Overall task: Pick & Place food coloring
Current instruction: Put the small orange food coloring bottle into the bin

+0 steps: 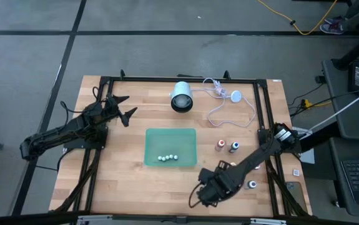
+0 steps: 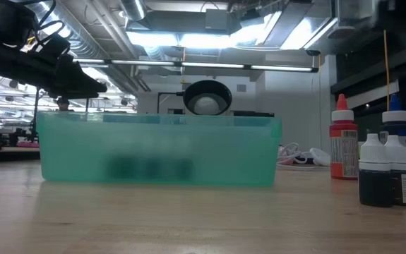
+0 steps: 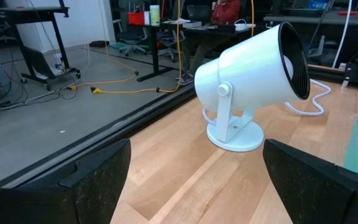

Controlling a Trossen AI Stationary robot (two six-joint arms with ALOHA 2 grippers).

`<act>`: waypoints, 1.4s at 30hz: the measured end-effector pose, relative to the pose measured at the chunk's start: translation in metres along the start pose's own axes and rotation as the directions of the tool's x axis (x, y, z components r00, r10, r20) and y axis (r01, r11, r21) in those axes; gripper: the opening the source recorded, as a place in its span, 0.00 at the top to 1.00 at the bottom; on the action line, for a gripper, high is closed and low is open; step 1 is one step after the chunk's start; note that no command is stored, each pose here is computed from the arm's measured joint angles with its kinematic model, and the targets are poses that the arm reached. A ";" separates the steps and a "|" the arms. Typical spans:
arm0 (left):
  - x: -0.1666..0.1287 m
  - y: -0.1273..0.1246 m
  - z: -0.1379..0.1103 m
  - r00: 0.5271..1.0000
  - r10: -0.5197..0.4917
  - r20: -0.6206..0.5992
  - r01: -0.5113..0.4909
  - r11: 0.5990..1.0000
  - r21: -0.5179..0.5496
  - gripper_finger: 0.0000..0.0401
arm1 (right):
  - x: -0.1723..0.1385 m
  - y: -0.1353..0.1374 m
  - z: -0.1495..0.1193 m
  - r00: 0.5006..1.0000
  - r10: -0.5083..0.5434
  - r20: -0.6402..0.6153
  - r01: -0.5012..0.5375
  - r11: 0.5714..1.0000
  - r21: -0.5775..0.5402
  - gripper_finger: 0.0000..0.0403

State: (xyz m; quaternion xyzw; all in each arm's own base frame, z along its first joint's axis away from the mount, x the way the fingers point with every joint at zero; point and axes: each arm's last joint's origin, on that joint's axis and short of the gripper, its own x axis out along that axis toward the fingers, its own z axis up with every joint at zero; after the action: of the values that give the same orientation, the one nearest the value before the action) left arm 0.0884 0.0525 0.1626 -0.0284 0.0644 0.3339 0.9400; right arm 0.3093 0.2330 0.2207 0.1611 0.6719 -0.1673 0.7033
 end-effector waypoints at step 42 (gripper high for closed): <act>0.000 0.000 0.000 1.000 0.000 0.001 0.000 1.000 0.000 0.10 | 0.059 0.002 -0.027 0.998 0.068 -0.020 -0.065 0.992 0.104 0.58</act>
State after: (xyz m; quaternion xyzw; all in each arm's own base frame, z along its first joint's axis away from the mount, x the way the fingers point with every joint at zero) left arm 0.0884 0.0525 0.1627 -0.0284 0.0642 0.3339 0.9400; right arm 0.2889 0.2458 0.1610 0.2214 0.6648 -0.1763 0.6914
